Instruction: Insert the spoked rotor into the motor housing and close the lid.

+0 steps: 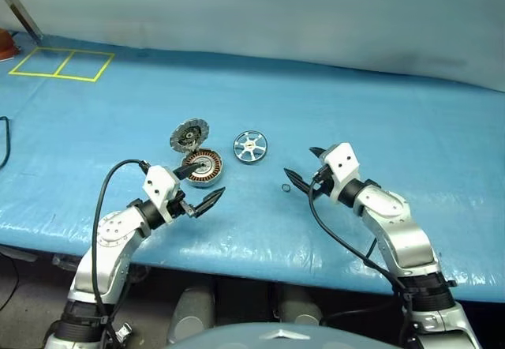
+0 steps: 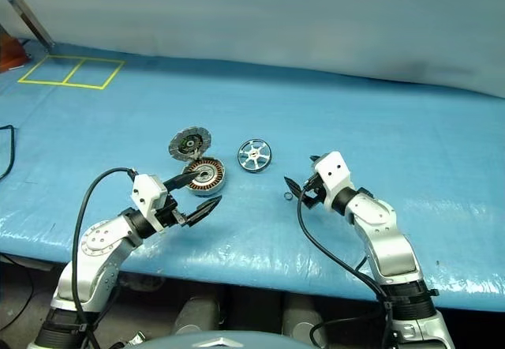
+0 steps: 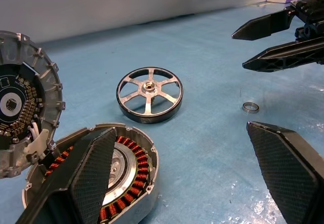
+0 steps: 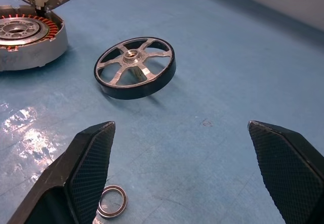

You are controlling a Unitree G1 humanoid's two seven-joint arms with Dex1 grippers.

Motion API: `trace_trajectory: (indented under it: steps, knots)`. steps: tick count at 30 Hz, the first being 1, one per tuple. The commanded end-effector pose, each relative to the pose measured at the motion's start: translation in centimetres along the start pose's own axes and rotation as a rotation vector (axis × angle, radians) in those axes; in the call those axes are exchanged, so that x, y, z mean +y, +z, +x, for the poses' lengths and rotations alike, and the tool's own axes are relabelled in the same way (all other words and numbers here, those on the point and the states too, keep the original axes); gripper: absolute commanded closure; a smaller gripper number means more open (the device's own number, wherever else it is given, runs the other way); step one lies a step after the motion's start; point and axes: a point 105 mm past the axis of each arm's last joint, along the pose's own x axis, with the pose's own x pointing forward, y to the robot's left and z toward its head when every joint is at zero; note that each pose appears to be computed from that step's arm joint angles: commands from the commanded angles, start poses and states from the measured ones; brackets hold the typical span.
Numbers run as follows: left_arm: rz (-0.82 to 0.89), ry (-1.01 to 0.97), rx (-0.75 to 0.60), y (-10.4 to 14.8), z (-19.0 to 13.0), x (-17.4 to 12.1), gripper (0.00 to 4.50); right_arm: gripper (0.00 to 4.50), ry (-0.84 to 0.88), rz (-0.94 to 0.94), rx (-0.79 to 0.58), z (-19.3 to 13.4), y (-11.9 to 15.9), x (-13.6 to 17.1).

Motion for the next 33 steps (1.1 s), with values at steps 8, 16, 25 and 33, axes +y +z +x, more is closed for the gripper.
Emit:
trace_trajectory:
  steps: [8, 16, 25, 33]
  knots:
    - [0.127, 0.032, -0.039, 2.1, -0.2, 0.6, 0.0, 0.03, 0.329, -0.329, -0.093, 2.1, 5.2, 4.7]
    - [0.268, -0.007, 0.17, 1.9, -0.4, 2.1, 0.0, 0.03, 0.304, -0.304, -0.049, 1.6, 3.7, 4.4]
    - [0.383, -0.148, 0.346, 2.0, 1.3, 3.8, 0.0, 0.03, 0.217, -0.213, 0.039, -1.1, 1.0, 3.7]
    - [0.49, -0.319, 0.502, 1.3, 2.3, 4.8, 0.0, 0.03, 0.208, -0.193, 0.085, -2.5, 0.2, 4.0]
